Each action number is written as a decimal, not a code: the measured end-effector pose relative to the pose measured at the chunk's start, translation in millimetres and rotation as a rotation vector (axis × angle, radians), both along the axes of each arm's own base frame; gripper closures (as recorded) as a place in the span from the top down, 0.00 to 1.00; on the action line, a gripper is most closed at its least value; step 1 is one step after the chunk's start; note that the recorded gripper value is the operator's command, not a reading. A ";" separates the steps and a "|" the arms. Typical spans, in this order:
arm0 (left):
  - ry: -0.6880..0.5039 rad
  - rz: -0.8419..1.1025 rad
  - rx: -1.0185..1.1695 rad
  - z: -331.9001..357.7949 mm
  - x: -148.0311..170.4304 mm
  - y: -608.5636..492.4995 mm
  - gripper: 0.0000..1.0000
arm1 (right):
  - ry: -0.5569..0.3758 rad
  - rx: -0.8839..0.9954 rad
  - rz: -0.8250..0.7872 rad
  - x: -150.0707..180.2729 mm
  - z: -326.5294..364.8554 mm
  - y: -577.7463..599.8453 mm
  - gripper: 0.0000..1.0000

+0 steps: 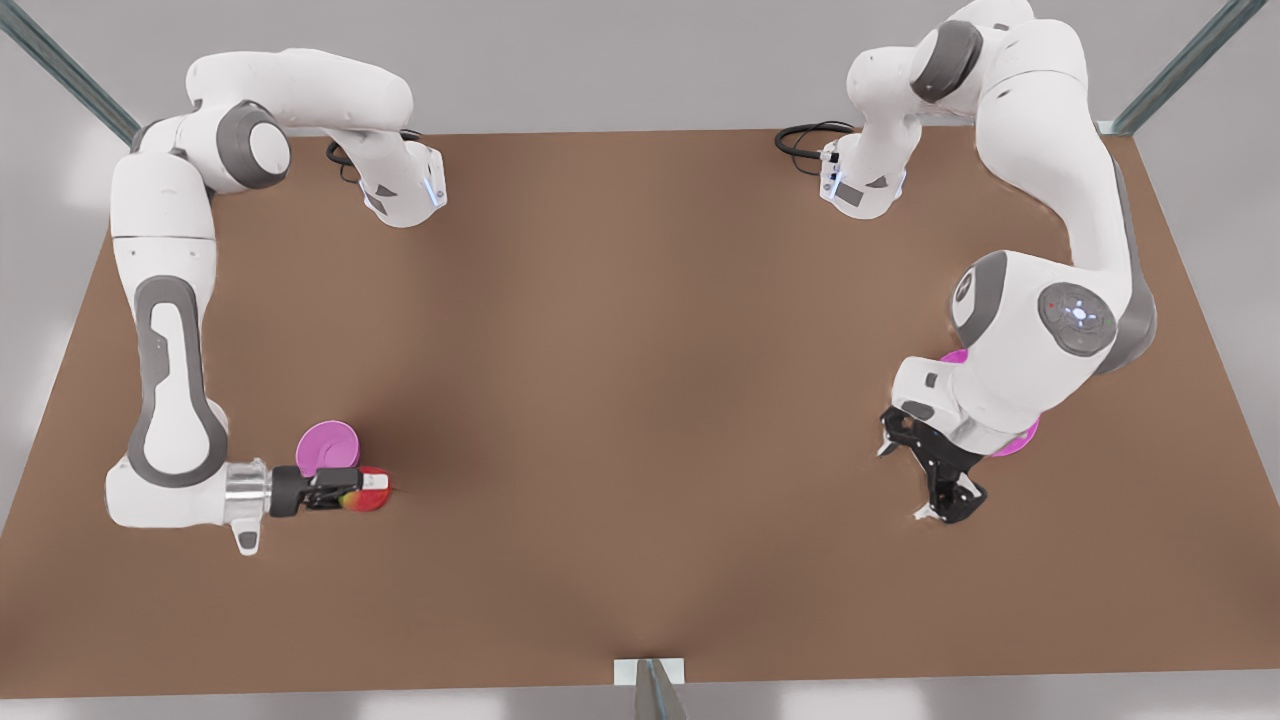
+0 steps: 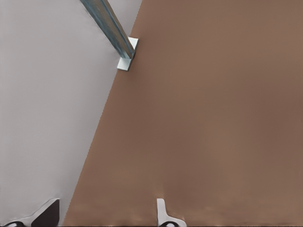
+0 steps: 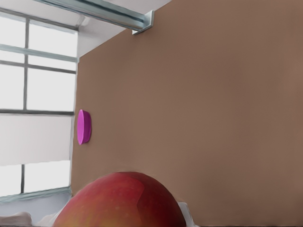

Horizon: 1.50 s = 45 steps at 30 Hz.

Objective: Use the left arm to pick up the apple from the plate, transfer it to the gripper of the right arm, and then use the right arm to place it into the bowl

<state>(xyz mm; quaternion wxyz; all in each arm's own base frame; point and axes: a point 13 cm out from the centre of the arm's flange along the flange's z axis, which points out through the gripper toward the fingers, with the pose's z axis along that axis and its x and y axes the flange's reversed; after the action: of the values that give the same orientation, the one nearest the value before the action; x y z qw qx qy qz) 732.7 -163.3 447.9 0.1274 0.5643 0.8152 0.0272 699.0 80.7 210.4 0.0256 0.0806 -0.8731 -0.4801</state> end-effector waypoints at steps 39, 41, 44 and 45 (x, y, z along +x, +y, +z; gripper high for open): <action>0.310 1.076 -0.033 -13.0 -105.5 136.1 1.00 | -0.263 -0.360 0.353 -70.0 -70.4 -155.7 1.00; 0.311 1.087 -0.035 -12.9 -105.6 135.4 1.00 | -0.401 -0.469 0.401 -18.4 -13.5 -160.3 1.00; 0.311 1.102 -0.036 -12.9 -105.6 135.1 1.00 | -0.634 -0.704 0.541 31.6 131.3 -99.0 1.00; 0.311 1.106 -0.037 -12.9 -105.7 134.9 1.00 | -0.687 -0.765 0.575 28.0 182.1 -69.9 1.00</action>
<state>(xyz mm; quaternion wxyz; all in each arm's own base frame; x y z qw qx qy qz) 627.1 -28.4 435.0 -0.0174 0.0489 0.9986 -0.0078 726.9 10.8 392.5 -0.1024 0.4502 -0.8856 -0.0512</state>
